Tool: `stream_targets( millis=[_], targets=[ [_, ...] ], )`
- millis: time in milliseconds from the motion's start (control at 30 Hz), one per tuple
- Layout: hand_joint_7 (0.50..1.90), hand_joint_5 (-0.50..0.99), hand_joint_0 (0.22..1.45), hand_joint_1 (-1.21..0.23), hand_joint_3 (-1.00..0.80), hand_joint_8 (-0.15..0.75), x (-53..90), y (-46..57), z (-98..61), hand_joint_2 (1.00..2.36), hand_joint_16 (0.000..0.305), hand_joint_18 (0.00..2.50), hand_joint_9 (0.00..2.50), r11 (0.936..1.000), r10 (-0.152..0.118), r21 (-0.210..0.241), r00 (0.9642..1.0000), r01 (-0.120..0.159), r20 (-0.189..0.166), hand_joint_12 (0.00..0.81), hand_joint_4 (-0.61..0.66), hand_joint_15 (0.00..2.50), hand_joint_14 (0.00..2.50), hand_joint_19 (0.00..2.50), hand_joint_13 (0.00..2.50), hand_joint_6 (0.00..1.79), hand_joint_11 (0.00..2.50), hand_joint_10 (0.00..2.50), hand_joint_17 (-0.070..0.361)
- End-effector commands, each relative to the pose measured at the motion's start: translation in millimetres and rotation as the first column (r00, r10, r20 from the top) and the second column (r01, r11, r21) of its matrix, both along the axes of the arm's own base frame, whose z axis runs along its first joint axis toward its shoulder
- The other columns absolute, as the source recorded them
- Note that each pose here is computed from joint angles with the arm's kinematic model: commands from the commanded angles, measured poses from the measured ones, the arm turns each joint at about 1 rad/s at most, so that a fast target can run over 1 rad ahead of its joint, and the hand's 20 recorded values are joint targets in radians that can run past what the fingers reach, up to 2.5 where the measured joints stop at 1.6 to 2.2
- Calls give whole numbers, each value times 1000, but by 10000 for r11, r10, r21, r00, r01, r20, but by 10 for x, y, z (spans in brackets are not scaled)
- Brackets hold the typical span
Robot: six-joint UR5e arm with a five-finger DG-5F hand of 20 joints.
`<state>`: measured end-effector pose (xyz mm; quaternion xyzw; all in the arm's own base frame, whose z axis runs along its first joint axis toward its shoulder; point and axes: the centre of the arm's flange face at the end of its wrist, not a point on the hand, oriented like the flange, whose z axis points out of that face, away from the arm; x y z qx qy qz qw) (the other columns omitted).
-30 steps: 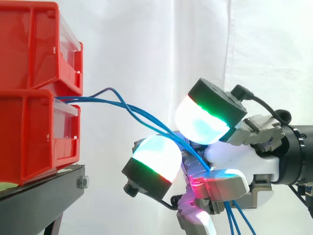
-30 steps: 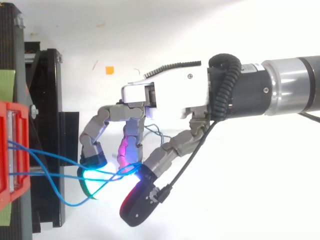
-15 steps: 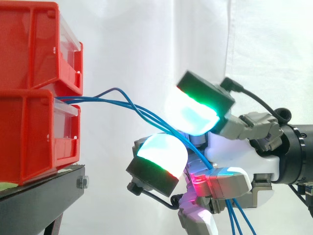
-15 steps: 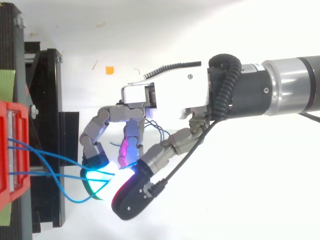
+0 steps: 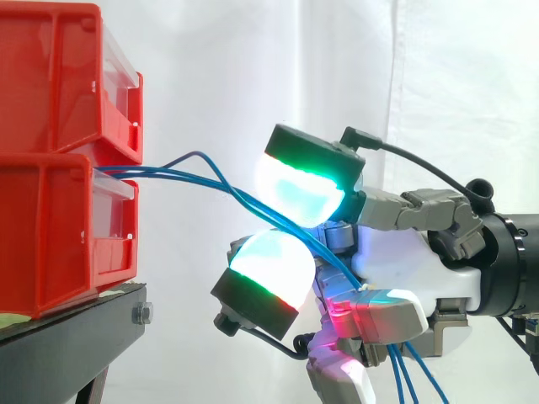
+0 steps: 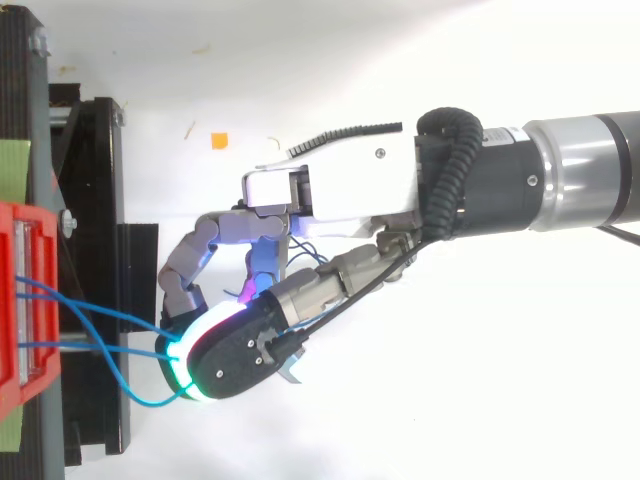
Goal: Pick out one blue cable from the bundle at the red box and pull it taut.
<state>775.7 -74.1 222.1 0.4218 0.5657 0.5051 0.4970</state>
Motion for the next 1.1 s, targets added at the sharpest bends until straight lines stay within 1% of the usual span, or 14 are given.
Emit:
stream_targets(
  millis=[0,100,200,267,367,467,500,533,633,733,867,900,967,1067],
  targets=[
    [930,-99,605,-478,-198,357,-1,5,-14,1007,67,1086,1438,10000,7,-3,10000,-7,-27,443,73,587,19,643,1204,844,850,26,151],
    [956,-101,595,-545,-153,370,-1,3,-14,1004,71,1128,1445,10000,-9,-3,10000,9,-27,454,98,583,19,622,1220,842,845,24,160],
    [948,-110,590,-608,-124,376,-3,-9,-3,1003,73,1147,1436,10000,-24,-33,10000,24,-7,464,105,575,17,606,1228,855,853,22,163],
    [930,-124,587,-663,-95,373,-1,3,-14,1003,73,1156,1419,10000,-9,-49,10000,9,-20,469,103,578,17,593,1230,880,880,22,165],
    [916,-130,597,-695,-87,367,2,2,4,1004,72,1141,1402,10000,-24,-47,10000,24,10,459,100,596,18,595,1216,895,899,22,162],
    [922,-134,605,-714,-79,366,-1,2,-14,1006,70,1126,1385,10000,-24,-49,10000,24,-20,448,99,597,18,605,1204,903,918,22,158],
    [924,-138,619,-743,-92,345,-1,2,-14,1011,65,1087,1371,10000,-24,-49,10000,24,-20,434,79,604,19,607,1182,913,952,21,147],
    [940,-139,623,-752,-96,336,-1,2,-14,1012,64,1077,1367,10000,-24,-49,10000,24,-20,427,61,612,19,611,1177,913,946,23,145],
    [1017,-146,659,-792,-154,311,-1,2,-14,1018,56,1003,1344,10000,-24,-79,10000,24,-15,391,0,620,21,629,1130,918,986,23,126],
    [1018,-146,701,-825,-224,305,-1,2,-14,1018,53,977,1366,10000,-24,-79,10000,24,-15,379,-47,616,24,605,1114,930,1011,26,120],
    [1054,-140,757,-855,-407,309,-2,2,-3,1006,52,970,1395,10000,-24,-78,10000,24,0,369,-113,602,24,576,1114,939,1011,29,116],
    [1088,-135,769,-853,-468,303,-2,-10,-14,1002,51,969,1415,10000,-40,-79,10000,40,-15,366,-135,603,22,567,1118,941,1007,27,115],
    [1105,-133,779,-858,-500,299,-2,2,-3,1000,50,973,1440,10000,-24,-78,10000,24,0,362,-160,603,22,570,1129,944,1024,28,112],
    [1116,-127,776,-871,-500,303,-1,2,-14,1000,49,979,1456,10000,-24,-79,10000,24,-15,359,-192,603,22,562,1137,945,1022,27,111]
  ],
)
